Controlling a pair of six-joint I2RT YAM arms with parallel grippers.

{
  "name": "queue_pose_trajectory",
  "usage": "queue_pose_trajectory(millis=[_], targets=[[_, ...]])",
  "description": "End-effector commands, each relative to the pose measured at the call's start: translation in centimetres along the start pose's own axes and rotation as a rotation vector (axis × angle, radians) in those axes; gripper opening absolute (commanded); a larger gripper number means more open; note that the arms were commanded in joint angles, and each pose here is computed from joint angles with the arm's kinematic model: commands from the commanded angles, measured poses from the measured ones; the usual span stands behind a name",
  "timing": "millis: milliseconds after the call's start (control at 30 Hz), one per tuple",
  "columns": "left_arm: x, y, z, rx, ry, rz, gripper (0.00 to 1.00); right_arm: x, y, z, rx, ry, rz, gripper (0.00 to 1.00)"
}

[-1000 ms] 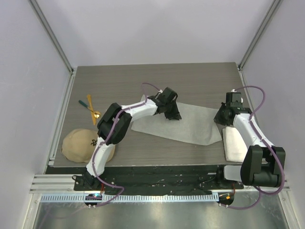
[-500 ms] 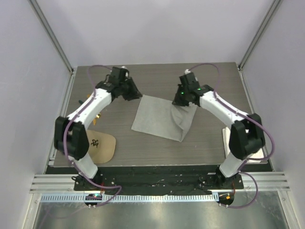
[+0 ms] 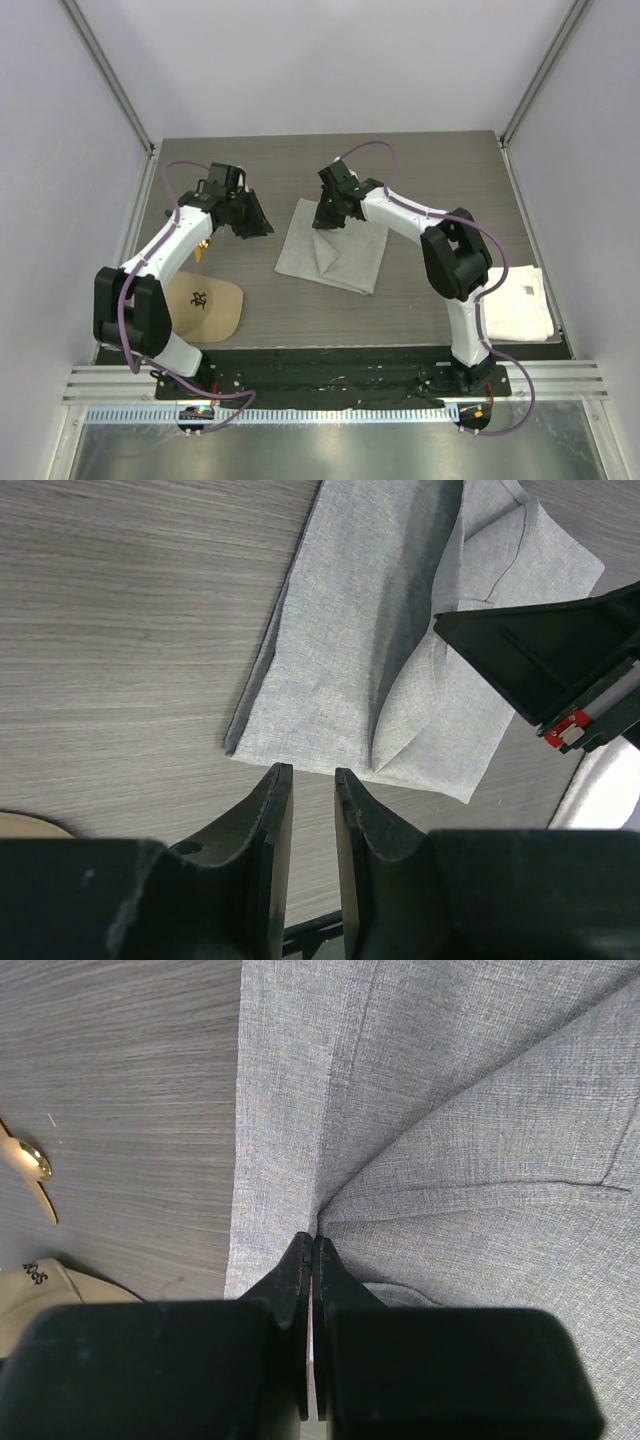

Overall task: Fold the napkin into a case and place the utensils inside
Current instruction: Fold the rectangle-folded napkin at the center of the board.

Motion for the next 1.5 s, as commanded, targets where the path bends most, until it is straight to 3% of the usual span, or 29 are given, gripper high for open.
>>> queue_pose_trajectory(millis=[0,600,1267,1333,1367,1467], targets=[[-0.5,-0.7,-0.6,0.062,-0.021,0.027,0.27,-2.0,3.2,-2.4,-0.086,-0.080,0.021,0.01],[1.4,1.8,4.5,0.001,0.057,-0.069,0.26,-1.3,5.5,-2.6,-0.144,-0.056,0.055,0.01],[0.8,1.4,3.6,0.005,0.033,-0.048,0.26,0.1,5.2,0.9,-0.138,0.019,0.045,0.02],[0.8,1.3,3.3,0.004,0.018,-0.031,0.27,0.1,5.5,1.1,-0.153,0.029,0.017,0.11],[0.8,1.1,2.9,0.006,0.004,-0.015,0.29,0.1,5.6,1.1,-0.158,0.036,0.001,0.24],[1.0,0.1,2.4,0.005,-0.045,0.037,0.37,-0.8,5.5,-0.3,-0.135,0.029,-0.091,0.45]])
Point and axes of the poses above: each gripper's point midway between its finger pads, its own z axis out along the fingers, its own y axis along the line the jaws close on, x = y × z, the point moved 5 cm from there along -z, back along the fingers, and after that the axes turned 1 degree about -z, right-handed, at the moved point
